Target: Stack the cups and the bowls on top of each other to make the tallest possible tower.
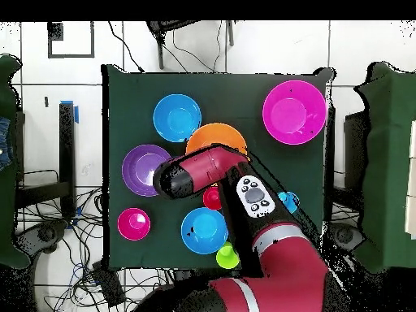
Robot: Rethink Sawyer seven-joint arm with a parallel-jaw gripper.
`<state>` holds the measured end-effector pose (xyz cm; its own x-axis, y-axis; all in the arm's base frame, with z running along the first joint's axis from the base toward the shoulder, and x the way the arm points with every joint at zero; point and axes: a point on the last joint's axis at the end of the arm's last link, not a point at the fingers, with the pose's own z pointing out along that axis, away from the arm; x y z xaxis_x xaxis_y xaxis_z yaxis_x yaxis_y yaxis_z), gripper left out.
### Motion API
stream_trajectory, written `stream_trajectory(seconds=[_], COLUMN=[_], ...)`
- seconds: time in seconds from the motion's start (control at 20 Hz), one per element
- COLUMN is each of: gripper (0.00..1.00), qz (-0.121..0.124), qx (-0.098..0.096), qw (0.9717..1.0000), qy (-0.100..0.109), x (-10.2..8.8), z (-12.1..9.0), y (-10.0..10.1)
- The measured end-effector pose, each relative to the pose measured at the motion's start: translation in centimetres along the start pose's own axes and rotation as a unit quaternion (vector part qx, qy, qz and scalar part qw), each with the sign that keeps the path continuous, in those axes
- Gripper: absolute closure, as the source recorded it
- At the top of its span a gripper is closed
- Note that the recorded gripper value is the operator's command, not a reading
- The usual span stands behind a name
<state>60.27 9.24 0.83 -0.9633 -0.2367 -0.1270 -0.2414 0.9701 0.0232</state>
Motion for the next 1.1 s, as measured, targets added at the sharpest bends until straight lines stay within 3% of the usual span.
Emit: stream_trajectory(seconds=[0.55,1.1], gripper=[0.0,0.0], qz=[0.006,-0.014], qx=[0.011,0.04], qw=[0.9999,0.999], qy=[0.003,0.011], x=[0.4,2.0], z=[0.1,0.5], y=[-1.4,-3.3])
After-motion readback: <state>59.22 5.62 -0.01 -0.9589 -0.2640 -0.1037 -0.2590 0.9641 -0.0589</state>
